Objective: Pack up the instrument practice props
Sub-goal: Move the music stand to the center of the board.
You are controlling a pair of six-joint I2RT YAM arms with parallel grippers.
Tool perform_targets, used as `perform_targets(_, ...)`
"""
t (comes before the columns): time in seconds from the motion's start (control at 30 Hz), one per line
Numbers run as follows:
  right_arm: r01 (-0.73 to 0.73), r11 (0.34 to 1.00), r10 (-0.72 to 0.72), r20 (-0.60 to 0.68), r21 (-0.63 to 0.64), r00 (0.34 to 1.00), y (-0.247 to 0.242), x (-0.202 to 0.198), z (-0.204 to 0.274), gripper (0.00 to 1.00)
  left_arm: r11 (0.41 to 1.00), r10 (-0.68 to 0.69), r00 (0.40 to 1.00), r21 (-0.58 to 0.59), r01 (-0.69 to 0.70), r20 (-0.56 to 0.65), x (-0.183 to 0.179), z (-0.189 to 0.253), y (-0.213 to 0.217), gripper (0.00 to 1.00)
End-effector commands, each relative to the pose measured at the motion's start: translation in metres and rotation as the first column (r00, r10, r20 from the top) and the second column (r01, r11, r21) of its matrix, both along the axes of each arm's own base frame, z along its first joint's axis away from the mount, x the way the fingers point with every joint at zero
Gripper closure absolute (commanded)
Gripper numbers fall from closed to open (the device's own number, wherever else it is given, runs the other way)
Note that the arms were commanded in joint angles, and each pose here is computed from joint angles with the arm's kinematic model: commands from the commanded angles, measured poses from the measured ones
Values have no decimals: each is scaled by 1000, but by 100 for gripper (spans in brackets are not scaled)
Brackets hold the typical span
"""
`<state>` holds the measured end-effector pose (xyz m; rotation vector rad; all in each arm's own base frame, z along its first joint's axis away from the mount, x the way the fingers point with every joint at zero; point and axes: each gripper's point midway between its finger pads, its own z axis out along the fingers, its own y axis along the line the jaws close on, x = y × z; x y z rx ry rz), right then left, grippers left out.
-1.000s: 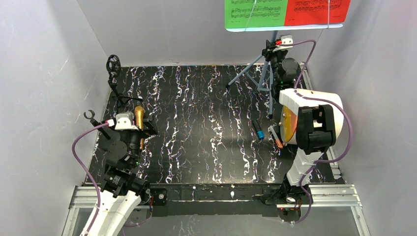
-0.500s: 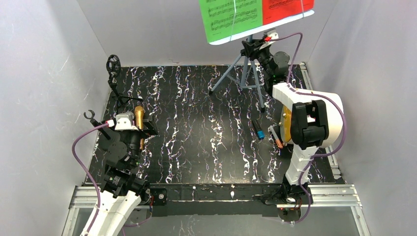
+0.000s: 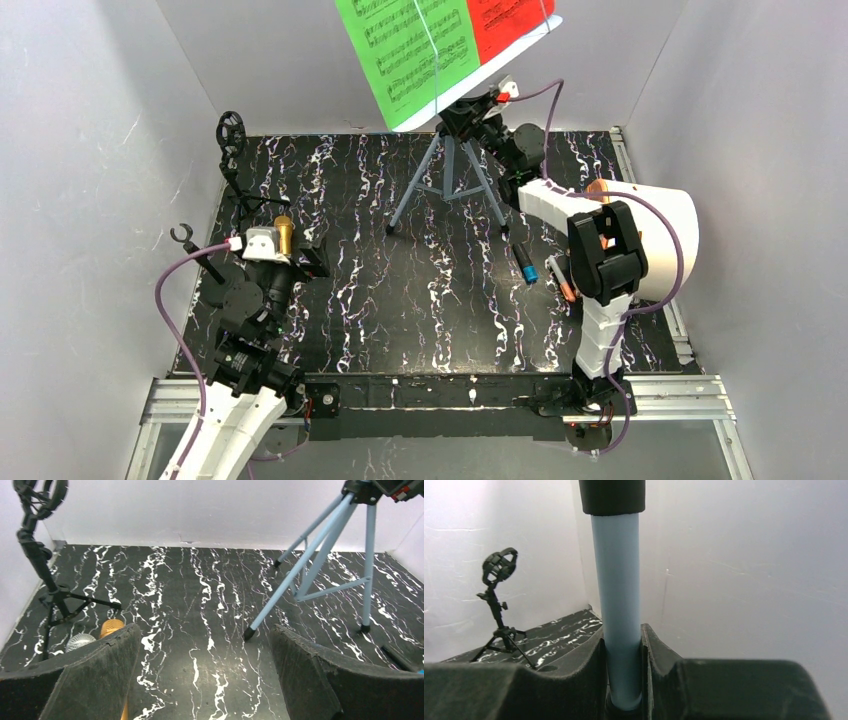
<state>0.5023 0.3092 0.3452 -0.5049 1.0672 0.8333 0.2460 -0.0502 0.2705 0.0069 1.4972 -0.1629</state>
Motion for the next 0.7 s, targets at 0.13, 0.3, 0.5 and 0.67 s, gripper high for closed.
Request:
perform_targets(0.13,-61,990,54,55,129,997,42,-52,40,99,994,-77,997,-79,77,3,-3,23,-16,2)
perform_targets(0.3,-18,990,19,-3,143,1000,54,-68,25,99,985,-128,992,-115,126,-8,0,25,-28,2)
perform_targets(0.5,74,986,-71,-25,148,997,62,-90,18,99,980,-158,981,-141,142,-109,9,27,-39,2)
perform_targets(0.67,190,972,-184,-56,140,981,50,-95,12,99,974,-159,982,-179,140,-99,6,47,-39,2)
